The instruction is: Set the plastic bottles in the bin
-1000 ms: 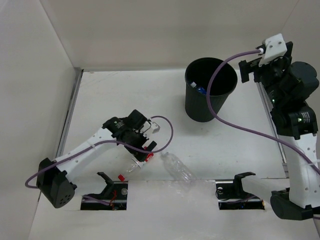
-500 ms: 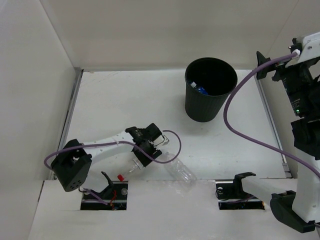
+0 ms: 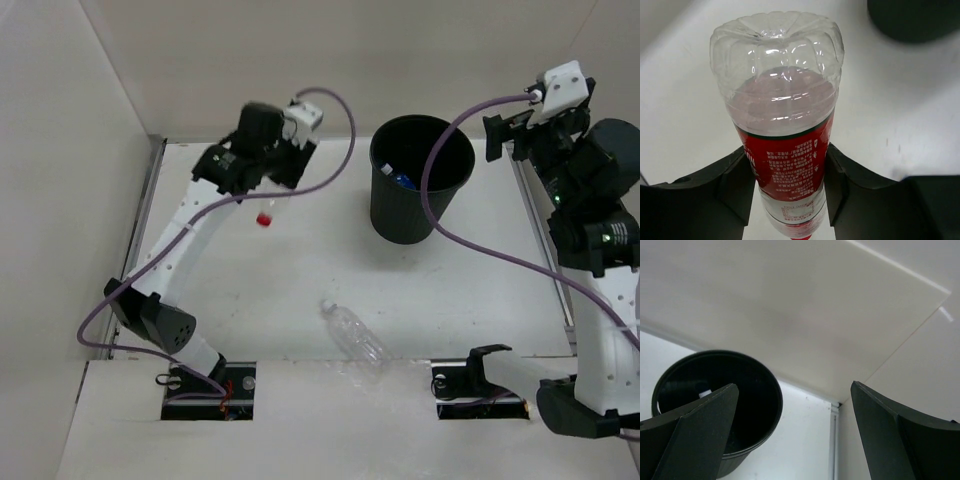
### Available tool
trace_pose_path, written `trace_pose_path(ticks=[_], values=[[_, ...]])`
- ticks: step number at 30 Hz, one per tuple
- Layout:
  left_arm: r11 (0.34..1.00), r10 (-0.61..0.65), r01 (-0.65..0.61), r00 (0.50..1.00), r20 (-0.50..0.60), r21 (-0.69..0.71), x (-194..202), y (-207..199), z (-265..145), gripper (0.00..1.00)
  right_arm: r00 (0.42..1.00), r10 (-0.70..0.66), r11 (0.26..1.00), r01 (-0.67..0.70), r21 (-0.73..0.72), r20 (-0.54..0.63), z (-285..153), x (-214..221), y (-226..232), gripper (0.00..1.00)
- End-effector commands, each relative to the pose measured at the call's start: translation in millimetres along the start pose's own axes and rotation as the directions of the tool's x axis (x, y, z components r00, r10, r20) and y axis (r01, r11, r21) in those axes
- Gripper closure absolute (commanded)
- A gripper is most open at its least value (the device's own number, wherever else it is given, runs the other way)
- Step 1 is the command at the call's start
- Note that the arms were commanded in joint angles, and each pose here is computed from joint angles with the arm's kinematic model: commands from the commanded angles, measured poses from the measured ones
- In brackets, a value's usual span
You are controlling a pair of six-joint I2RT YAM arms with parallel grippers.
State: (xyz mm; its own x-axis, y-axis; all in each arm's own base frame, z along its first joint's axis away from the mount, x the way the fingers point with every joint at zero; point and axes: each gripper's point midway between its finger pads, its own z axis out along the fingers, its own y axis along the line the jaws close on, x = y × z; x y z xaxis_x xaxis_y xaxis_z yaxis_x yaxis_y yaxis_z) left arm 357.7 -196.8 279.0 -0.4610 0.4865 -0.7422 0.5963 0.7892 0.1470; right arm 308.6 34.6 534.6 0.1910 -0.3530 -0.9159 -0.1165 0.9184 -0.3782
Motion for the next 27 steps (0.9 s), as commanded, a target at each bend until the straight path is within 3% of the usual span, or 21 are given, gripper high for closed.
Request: trace_pose_path(ticks=[1, 6, 13, 19, 22, 24, 27], values=[[0.998, 0.050, -0.055, 0.969, 0.243, 0.016, -91.9, 1.9, -60.0, 0.95, 0.999, 0.040, 0.999, -0.041, 0.002, 0.016, 18.8, 6.6, 1.3, 0.00], [0.993, 0.066, -0.111, 0.840, 0.538, 0.051, -201.6, -24.2, -96.2, 0.95, 0.996, 0.084, 0.996, -0.084, -0.019, -0.008, 30.1, 18.4, 8.0, 0.00], [0.967, 0.042, -0.223, 0.609, 0.792, 0.121, -293.2, -79.1, -86.7, 0.94, 0.995, 0.097, 0.995, -0.096, -0.027, 0.024, 19.4, 5.8, 8.3, 0.00], [0.957, -0.091, -0.189, 0.529, 0.844, 0.221, -321.2, -101.0, -44.9, 0.94, 0.992, 0.109, 0.994, -0.107, -0.022, 0.061, -8.1, -7.3, 5.2, 0.00], [0.948, -0.107, -0.204, 0.520, 0.848, 0.244, -324.6, -121.2, -23.7, 0.91, 0.991, 0.117, 0.993, -0.115, -0.028, 0.070, -19.5, -10.7, 6.6, 0.00], [0.943, -0.111, -0.212, 0.530, 0.840, 0.258, -322.6, -133.3, -13.8, 0.77, 0.991, 0.120, 0.992, -0.117, -0.047, 0.066, -24.2, -8.7, 11.4, 0.00], [0.940, -0.105, -0.216, 0.552, 0.827, 0.263, -315.7, -141.5, -7.2, 0.19, 0.994, 0.109, 0.991, -0.107, -0.081, 0.026, -27.1, 7.5, 22.8, 0.00]])
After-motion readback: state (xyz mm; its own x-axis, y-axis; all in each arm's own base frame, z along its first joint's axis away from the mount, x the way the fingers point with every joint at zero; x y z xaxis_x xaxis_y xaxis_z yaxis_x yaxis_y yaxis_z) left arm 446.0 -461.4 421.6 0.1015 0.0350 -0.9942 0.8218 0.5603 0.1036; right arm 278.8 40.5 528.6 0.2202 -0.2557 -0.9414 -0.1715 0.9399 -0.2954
